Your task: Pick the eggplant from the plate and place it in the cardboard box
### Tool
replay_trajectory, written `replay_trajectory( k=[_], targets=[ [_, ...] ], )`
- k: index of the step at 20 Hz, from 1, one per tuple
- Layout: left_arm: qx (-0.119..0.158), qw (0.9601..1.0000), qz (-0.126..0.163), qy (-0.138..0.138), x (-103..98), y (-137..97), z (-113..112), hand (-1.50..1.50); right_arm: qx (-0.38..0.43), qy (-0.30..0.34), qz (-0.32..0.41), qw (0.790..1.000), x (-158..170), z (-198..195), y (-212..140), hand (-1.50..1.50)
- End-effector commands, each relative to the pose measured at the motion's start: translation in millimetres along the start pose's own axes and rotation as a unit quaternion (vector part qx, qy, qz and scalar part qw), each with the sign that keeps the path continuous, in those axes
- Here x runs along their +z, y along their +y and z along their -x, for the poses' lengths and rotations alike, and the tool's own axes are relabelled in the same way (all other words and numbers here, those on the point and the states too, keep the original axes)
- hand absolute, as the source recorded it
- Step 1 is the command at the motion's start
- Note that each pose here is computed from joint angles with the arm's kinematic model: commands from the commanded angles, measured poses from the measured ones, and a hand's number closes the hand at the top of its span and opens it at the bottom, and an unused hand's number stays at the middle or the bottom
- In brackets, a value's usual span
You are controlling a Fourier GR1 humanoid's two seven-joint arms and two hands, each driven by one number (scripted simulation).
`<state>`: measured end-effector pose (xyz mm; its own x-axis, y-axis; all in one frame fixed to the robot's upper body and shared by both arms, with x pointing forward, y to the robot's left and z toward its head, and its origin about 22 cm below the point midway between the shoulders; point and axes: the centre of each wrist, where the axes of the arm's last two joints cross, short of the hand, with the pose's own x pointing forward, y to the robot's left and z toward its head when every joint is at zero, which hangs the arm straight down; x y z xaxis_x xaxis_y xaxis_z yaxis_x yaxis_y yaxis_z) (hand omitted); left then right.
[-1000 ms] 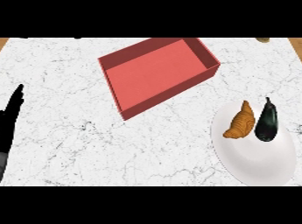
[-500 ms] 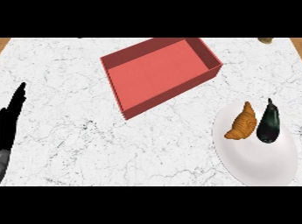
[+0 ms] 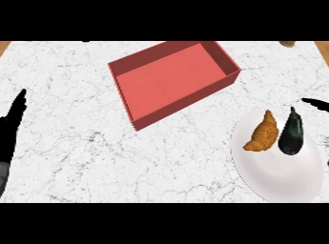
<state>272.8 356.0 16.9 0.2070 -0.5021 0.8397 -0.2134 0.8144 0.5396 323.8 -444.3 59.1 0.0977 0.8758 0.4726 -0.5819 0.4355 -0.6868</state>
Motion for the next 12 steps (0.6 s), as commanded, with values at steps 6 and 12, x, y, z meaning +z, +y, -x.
replay_trajectory(
  k=[6, 12],
  targets=[
    [0.000, 1.0000, 0.002, 0.000, 8.7, 2.4, 1.3, 0.00, 0.027, 0.012, -0.019, 0.999, -29.6, -3.8, 8.0, -1.50],
    [-0.009, 1.0000, -0.004, -0.002, 26.7, 3.7, 10.9, 0.00, 0.006, -0.004, -0.020, 1.000, -27.0, -7.3, 8.7, -1.50]
  ],
)
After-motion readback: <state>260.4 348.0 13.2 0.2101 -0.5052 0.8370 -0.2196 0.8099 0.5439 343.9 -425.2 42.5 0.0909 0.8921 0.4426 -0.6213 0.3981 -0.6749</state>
